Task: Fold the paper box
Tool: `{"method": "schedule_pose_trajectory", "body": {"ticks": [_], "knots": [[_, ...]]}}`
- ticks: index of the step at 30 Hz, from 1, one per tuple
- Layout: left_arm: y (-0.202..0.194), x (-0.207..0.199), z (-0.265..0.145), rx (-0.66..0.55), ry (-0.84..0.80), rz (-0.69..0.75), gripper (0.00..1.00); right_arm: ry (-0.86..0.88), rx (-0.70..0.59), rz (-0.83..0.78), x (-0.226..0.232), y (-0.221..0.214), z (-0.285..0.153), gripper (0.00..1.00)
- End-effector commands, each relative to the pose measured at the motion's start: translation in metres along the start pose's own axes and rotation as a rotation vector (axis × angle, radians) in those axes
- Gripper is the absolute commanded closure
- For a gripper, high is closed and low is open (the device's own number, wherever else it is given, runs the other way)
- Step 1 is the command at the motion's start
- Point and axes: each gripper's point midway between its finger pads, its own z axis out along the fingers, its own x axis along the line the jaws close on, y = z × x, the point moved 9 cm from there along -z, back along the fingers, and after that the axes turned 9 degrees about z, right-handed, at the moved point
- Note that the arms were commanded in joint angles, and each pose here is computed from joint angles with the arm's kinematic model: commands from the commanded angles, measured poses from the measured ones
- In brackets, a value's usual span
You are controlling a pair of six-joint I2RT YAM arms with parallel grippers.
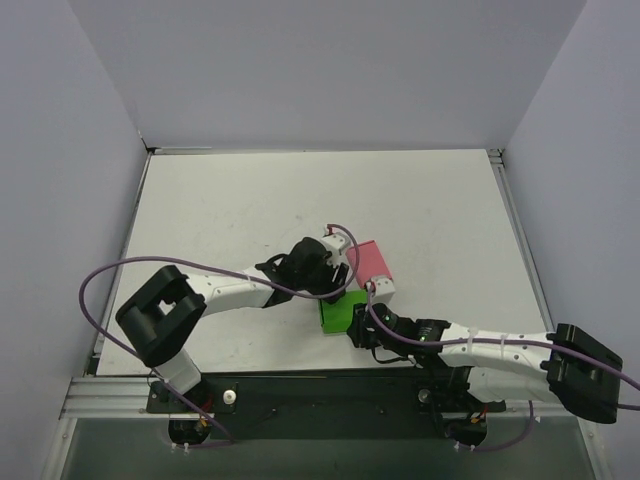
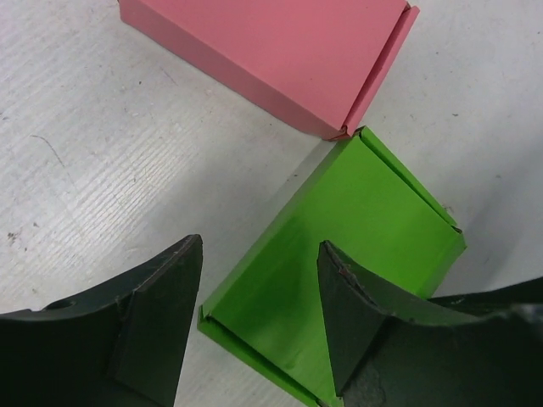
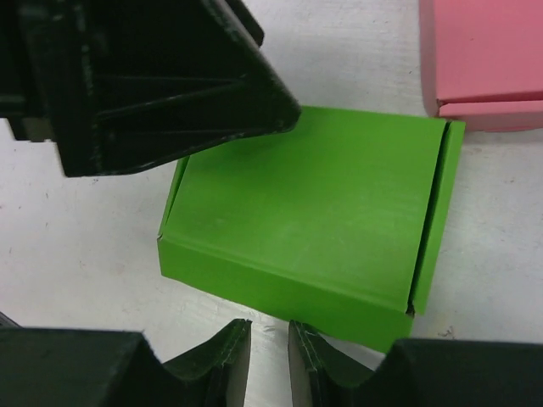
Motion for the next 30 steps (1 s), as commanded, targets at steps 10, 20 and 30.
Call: {"method": "schedule_pose_trajectory", "body": {"ticks": [10, 20, 30], "knots": [[-0.010, -0.002, 0.032, 0.042, -0.143, 0.016, 0.51, 0.007, -0.071, -0.046, 0.015, 0.012, 0.017, 0.74], [-0.036, -0.008, 0.029, 0.087, -0.219, -0.018, 0.59, -0.007, -0.138, -0.099, 0.006, 0.010, 0.030, 0.75], [-0.072, -0.018, 0.012, 0.130, -0.257, -0.100, 0.61, 0.027, -0.284, -0.156, 0.005, 0.019, 0.038, 0.75]]}}
